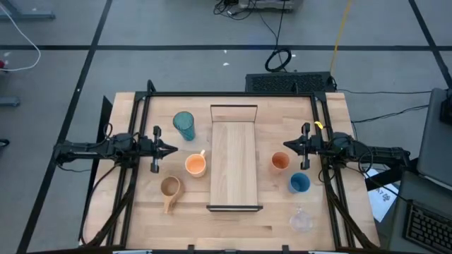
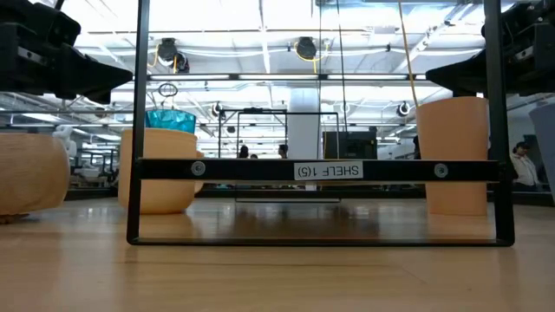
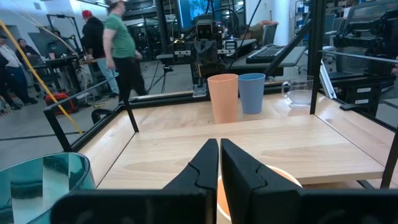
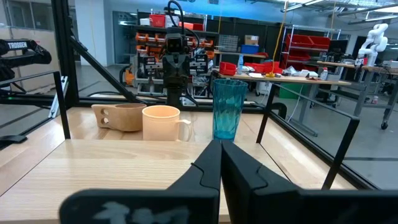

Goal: Stack small to large cups/mugs on shelf

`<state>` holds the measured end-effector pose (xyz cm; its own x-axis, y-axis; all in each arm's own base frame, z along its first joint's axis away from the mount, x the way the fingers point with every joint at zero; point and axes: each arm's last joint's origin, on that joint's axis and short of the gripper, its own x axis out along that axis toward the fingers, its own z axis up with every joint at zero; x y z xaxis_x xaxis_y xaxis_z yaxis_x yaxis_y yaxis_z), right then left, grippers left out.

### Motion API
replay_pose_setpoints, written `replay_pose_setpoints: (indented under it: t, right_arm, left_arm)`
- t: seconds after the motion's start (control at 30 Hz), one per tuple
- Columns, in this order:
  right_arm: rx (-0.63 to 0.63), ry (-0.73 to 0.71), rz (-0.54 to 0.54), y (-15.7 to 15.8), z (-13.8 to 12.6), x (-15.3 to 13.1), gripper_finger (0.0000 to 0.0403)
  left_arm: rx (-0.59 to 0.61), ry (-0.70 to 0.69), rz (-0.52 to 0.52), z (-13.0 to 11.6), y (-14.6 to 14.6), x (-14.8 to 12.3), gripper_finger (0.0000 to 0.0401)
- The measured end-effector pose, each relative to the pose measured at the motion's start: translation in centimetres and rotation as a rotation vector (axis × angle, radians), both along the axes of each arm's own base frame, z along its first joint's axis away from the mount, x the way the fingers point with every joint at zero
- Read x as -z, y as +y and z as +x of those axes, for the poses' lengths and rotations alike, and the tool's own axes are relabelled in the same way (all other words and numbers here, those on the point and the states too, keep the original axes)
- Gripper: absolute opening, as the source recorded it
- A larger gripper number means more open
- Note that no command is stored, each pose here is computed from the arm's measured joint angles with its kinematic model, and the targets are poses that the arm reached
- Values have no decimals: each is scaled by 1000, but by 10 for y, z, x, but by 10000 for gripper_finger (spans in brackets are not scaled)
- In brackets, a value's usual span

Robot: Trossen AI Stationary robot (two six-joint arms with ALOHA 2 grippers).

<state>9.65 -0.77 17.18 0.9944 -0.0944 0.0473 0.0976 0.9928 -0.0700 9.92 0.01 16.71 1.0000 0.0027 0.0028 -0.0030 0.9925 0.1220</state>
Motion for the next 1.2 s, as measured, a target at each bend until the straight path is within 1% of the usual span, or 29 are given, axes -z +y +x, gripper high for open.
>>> replay_pose_setpoints:
  t: [0.57, 0.7, 0.8, 1.03, 1.13, 1.2]
  right_arm:
    - [0, 0, 0, 0, 0, 0, 0]
    - [1, -30, -11, 0, 0, -3, 0]
    - [-1, -55, 1, 0, 0, -5, 0]
    - [-3, -52, 21, 0, 0, -5, 0]
    - [-3, -11, 49, 0, 0, -2, 0]
    - [-2, 47, 66, 0, 1, 1, 0]
  left_arm:
    - [0, 0, 0, 0, 0, 0, 21]
    - [0, 0, 0, 0, 0, 0, 21]
    - [0, 0, 0, 0, 0, 0, 21]
    - [0, 0, 0, 0, 0, 0, 21]
    - [0, 0, 0, 0, 0, 0, 21]
    - [0, 0, 0, 0, 0, 0, 21]
